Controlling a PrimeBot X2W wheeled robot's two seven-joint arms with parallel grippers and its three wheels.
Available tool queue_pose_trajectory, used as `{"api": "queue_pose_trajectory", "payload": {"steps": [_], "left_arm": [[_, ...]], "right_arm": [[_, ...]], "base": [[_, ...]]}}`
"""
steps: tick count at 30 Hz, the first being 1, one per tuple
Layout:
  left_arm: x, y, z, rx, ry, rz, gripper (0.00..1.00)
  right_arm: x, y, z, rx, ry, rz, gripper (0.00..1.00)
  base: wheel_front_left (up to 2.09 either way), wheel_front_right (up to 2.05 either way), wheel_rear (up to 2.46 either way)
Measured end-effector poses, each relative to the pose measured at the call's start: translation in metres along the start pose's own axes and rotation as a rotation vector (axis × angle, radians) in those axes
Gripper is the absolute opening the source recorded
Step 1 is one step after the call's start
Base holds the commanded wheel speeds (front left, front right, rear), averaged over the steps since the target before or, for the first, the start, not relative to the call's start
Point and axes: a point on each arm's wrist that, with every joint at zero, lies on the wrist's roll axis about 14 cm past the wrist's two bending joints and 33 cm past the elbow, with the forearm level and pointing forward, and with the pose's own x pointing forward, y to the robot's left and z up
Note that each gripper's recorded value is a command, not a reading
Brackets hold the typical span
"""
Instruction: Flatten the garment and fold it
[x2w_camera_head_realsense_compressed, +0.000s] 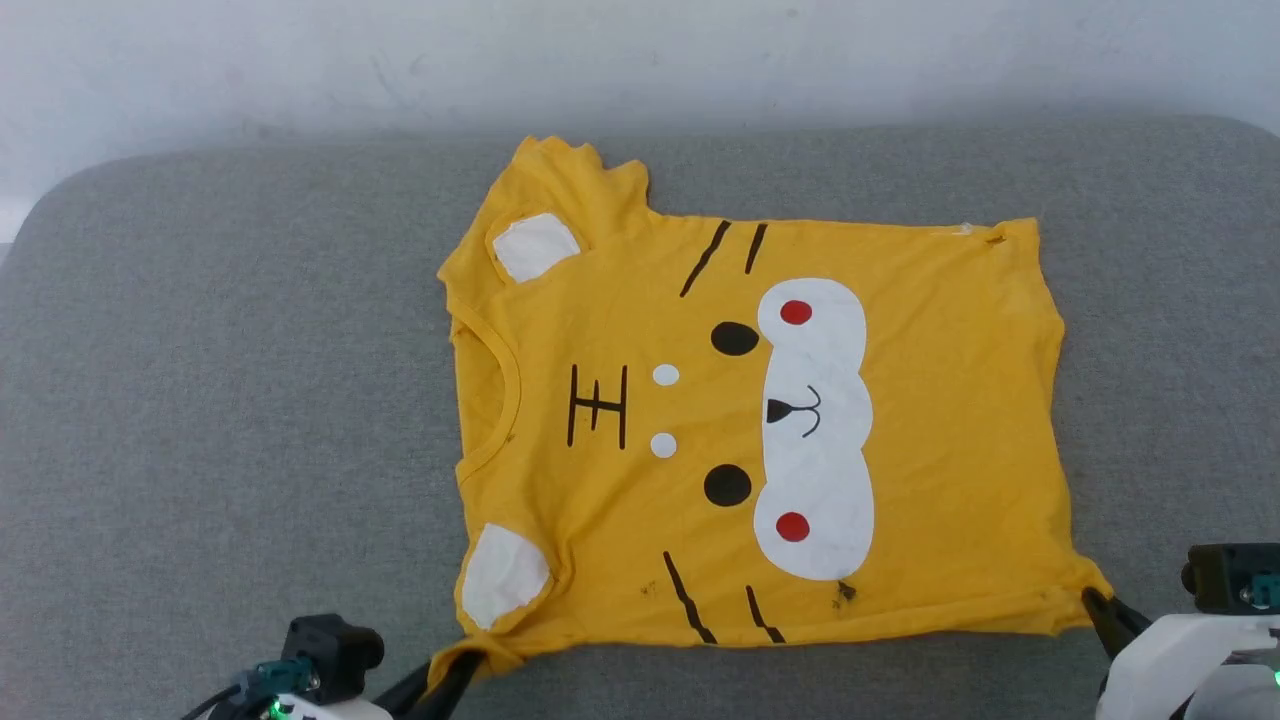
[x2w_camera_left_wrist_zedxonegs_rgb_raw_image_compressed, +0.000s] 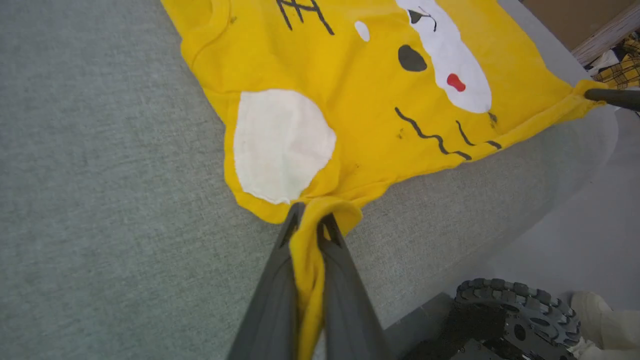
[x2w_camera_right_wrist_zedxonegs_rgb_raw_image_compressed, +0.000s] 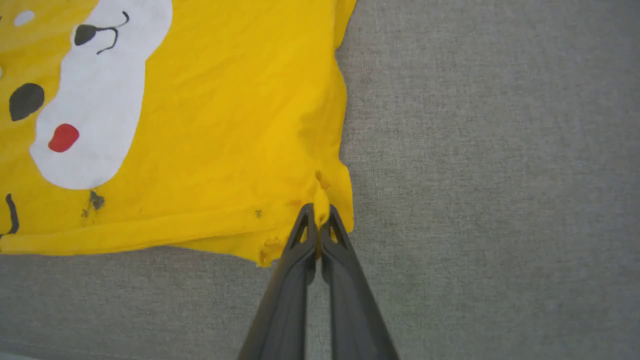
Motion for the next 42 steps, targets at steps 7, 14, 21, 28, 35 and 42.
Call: {"api": "queue_pose_trajectory", "payload": {"steps": [7, 14, 21, 28, 35, 42], "left_arm": [[0.018, -0.004, 0.052, 0.144, -0.273, 0.044, 0.00], [0.047, 0.004, 0.110, 0.218, -0.429, 0.069, 0.00], [0.080, 0.030, 0.152, 0.256, -0.447, 0.064, 0.00], [0.122, 0.059, 0.148, 0.228, -0.312, 0.070, 0.00], [0.157, 0.087, 0.114, 0.130, -0.106, 0.107, 0.00], [0.168, 0.097, 0.091, -0.052, 0.106, 0.128, 0.00]], "right_arm": [[0.004, 0.010, 0.028, -0.020, -0.252, 0.031, 0.00], [0.019, 0.012, 0.069, -0.071, -0.402, 0.041, 0.00], [0.044, 0.014, 0.098, -0.119, -0.396, 0.053, 0.00], [0.079, 0.003, 0.094, -0.097, -0.261, 0.021, 0.00], [0.105, -0.007, 0.068, -0.045, -0.081, -0.012, 0.00], [0.112, -0.009, 0.059, 0.007, 0.040, -0.022, 0.00]], "base": [[0.00, 0.00, 0.00], [0.00, 0.00, 0.00], [0.00, 0.00, 0.00], [0.00, 0.00, 0.00], [0.00, 0.00, 0.00], [0.00, 0.00, 0.00]]}}
